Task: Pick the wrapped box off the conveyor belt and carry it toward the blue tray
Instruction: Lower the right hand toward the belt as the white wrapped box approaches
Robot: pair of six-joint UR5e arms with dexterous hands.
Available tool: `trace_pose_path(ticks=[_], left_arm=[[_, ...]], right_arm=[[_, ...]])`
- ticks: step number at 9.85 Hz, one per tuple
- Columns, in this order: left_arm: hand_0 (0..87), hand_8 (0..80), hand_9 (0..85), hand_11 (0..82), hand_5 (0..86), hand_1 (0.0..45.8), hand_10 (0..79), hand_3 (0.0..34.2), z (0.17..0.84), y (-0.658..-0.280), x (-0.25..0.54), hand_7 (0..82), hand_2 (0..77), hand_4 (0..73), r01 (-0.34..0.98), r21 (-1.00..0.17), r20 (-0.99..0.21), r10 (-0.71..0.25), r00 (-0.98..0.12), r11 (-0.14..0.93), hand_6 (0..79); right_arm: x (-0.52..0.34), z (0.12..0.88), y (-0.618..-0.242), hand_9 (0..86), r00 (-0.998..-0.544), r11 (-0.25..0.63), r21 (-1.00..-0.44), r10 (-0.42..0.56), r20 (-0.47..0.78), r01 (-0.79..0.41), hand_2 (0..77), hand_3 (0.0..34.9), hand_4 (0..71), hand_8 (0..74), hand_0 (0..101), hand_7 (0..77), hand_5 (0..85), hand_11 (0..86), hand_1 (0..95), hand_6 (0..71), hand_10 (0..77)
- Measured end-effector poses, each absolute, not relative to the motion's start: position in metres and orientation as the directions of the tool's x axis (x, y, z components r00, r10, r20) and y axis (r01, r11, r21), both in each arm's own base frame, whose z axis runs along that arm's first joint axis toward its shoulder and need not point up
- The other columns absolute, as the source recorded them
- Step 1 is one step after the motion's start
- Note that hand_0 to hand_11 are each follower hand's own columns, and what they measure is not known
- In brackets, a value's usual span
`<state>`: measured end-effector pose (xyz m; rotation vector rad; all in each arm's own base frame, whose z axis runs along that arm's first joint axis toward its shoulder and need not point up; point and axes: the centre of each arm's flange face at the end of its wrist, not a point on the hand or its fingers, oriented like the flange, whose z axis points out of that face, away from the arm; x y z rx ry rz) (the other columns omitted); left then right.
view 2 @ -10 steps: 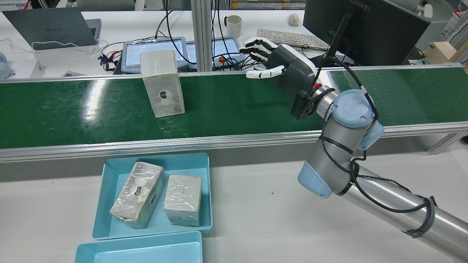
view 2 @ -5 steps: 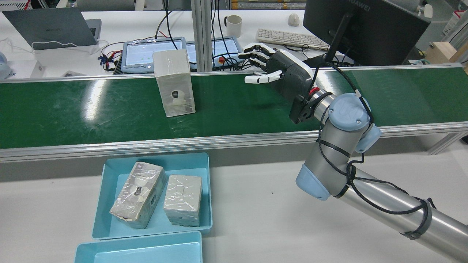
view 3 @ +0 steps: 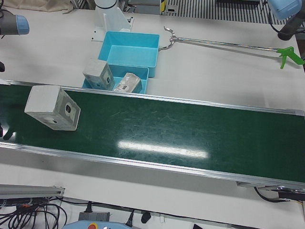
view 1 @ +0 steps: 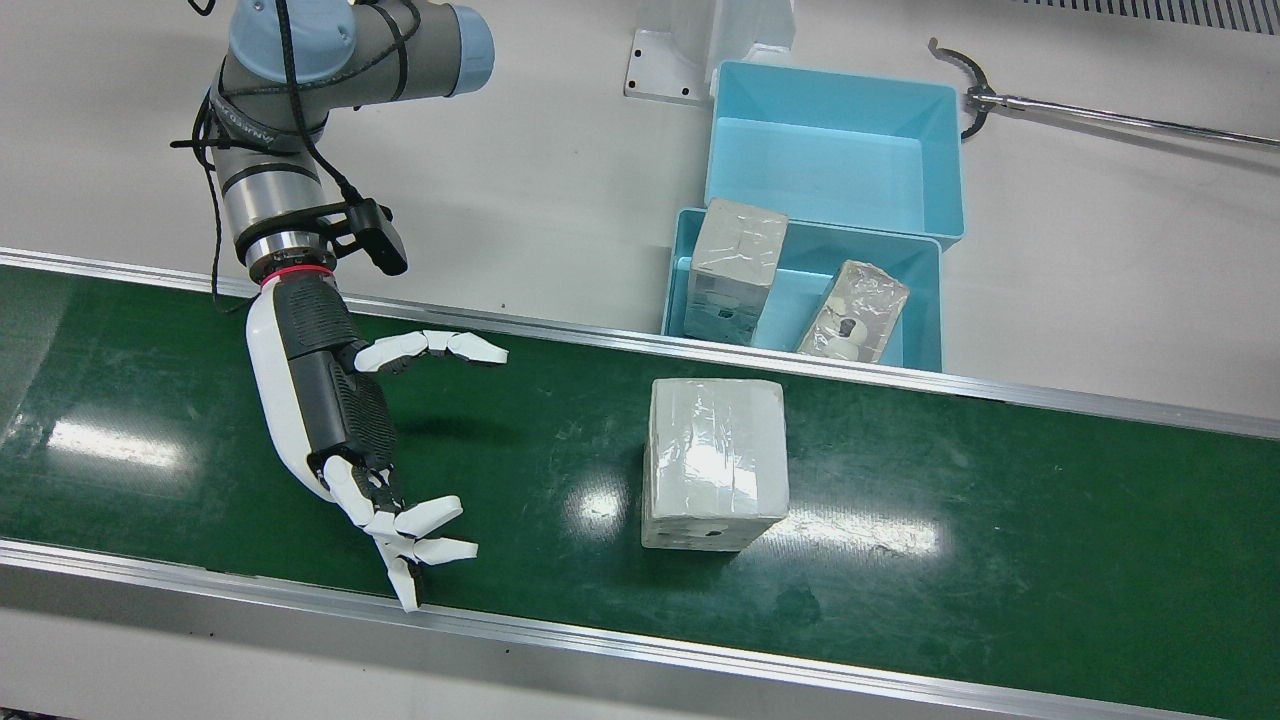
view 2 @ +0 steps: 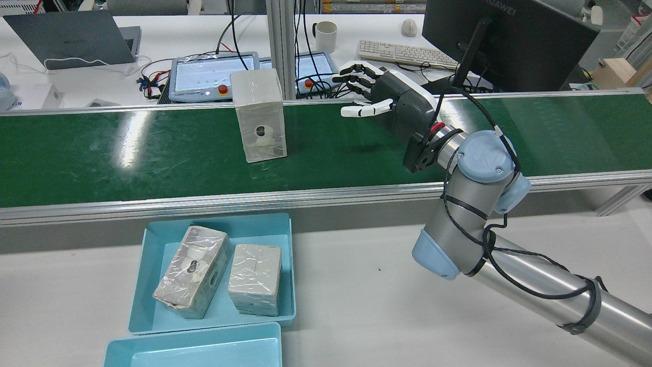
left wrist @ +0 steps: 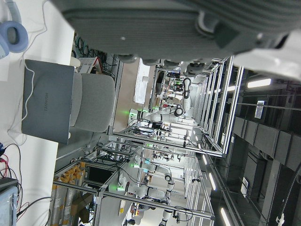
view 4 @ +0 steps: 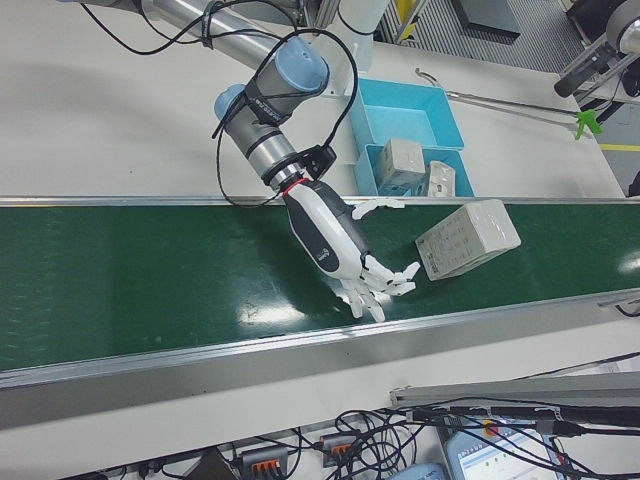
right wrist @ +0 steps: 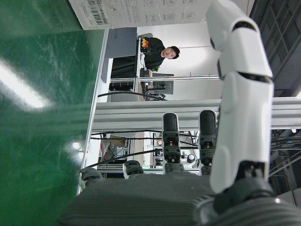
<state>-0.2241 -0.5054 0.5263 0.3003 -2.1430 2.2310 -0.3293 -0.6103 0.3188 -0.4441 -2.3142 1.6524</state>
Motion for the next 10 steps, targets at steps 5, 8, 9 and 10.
trace_pose_path(ticks=[5, 8, 9, 10], left_arm=[[0.0, 0.0, 0.0, 0.0, 1.1, 0.0, 0.0, 0.0, 0.5263, -0.5055, -0.2241, 0.5, 0.5, 0.0, -0.157, -0.986, 0.162, -0.109, -0.981, -0.049, 0.5], [0.0, 0.0, 0.0, 0.0, 1.1, 0.0, 0.0, 0.0, 0.5263, -0.5054, -0.2241, 0.0, 0.5, 0.0, -0.157, -0.986, 0.162, -0.109, -0.981, -0.049, 0.0], [0.0, 0.0, 0.0, 0.0, 1.1, 0.0, 0.0, 0.0, 0.5263, -0.5054, -0.2241, 0.0, 0.5, 0.0, -0.157, -0.986, 0.162, -0.109, -0.981, -0.049, 0.5], [0.0, 0.0, 0.0, 0.0, 1.1, 0.0, 0.0, 0.0, 0.5263, -0.5054, -0.2241, 0.5, 0.5, 0.0, -0.157, -0.986, 0.162, -0.109, -0.981, -0.049, 0.5]], right_arm=[[-0.3297, 0.3175, -0.6098, 6.0, -0.918, 0.307, -0.947, 0.395, 0.035, 0.096, 22.9, 25.0, 11.5, 0.0, 48, 27.3, 40.9, 1.1, 15.3, 4.4, 0.0], [-0.3302, 0.3177, -0.6097, 6.0, -0.918, 0.307, -0.947, 0.396, 0.035, 0.096, 22.4, 25.0, 11.5, 0.0, 48, 27.3, 40.9, 1.1, 15.3, 4.4, 0.0], [-0.3306, 0.3177, -0.6095, 6.0, -0.917, 0.307, -0.947, 0.397, 0.035, 0.096, 22.4, 25.1, 11.5, 0.0, 48, 27.3, 40.9, 1.1, 15.3, 4.4, 0.0], [-0.3309, 0.3177, -0.6093, 6.0, -0.917, 0.307, -0.947, 0.397, 0.035, 0.096, 22.4, 25.1, 11.5, 0.0, 48, 27.3, 40.9, 1.1, 15.3, 4.4, 0.0]])
